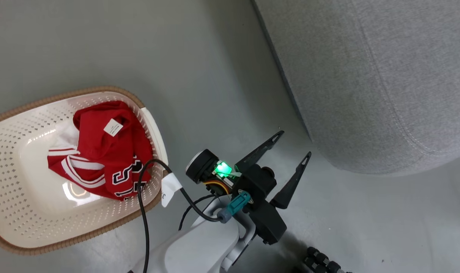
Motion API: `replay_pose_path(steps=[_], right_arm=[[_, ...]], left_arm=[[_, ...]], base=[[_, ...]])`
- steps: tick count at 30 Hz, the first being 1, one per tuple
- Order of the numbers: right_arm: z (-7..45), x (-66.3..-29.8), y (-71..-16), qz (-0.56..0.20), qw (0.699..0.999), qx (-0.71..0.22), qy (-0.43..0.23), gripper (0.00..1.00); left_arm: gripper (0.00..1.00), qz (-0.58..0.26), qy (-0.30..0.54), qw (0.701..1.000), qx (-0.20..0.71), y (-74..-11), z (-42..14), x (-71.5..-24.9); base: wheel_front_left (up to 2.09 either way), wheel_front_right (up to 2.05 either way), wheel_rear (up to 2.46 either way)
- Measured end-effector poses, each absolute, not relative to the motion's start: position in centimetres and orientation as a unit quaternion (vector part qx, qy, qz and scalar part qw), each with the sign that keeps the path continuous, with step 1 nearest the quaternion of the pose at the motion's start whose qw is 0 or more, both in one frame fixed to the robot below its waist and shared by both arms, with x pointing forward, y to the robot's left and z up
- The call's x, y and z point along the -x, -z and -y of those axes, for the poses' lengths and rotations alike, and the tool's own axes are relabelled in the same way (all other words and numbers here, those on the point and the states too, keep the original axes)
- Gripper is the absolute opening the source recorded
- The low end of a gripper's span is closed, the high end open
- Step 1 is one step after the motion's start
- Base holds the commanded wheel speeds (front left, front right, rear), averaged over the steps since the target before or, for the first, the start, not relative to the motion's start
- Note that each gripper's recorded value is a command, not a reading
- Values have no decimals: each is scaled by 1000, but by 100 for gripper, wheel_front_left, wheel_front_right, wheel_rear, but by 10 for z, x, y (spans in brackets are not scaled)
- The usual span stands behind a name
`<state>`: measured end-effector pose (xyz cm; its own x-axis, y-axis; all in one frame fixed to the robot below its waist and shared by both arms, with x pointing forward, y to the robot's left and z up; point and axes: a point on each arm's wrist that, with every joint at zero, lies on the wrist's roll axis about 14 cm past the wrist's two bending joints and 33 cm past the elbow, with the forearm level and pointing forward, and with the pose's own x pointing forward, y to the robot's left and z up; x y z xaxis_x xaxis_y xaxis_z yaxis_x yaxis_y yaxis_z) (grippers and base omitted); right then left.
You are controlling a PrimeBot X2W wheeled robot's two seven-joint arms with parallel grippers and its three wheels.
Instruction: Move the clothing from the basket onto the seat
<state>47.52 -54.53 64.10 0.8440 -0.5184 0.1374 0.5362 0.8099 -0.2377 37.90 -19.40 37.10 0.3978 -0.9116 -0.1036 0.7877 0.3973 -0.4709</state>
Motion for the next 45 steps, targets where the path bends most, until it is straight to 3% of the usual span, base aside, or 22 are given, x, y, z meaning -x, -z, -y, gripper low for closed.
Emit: replay_pose_path(steps=[16,21,28,37,38,39,40,41,45], right_arm=[[565,-539,-609,50,943,104,312,0],[547,-574,-557,15,954,95,283,0],[520,-588,-467,-69,962,72,254,0],[473,-597,-434,-114,974,98,167,0],[469,-598,-434,-115,975,100,161,10],[467,-597,-434,-116,976,100,157,29],[465,-596,-433,-118,976,101,152,71],[462,-595,-432,-122,976,103,148,100],[454,-588,-428,-136,976,110,131,100]], left_arm=[[100,-231,468,832,188,-305,165,-396],[100,-239,446,840,195,-289,155,-409],[100,-246,423,850,194,-280,140,-416],[100,-231,416,859,190,-295,134,-423],[100,-228,416,860,189,-297,133,-424],[100,-225,416,860,189,-300,133,-425],[100,-222,416,861,188,-303,133,-425],[100,-219,417,862,189,-307,133,-426],[100,-212,413,863,197,-320,131,-427]], base=[[0,0,0],[0,0,0],[0,0,0],[0,0,0],[0,0,0],[0,0,0],[0,0,0],[0,0,0],[0,0,0]])
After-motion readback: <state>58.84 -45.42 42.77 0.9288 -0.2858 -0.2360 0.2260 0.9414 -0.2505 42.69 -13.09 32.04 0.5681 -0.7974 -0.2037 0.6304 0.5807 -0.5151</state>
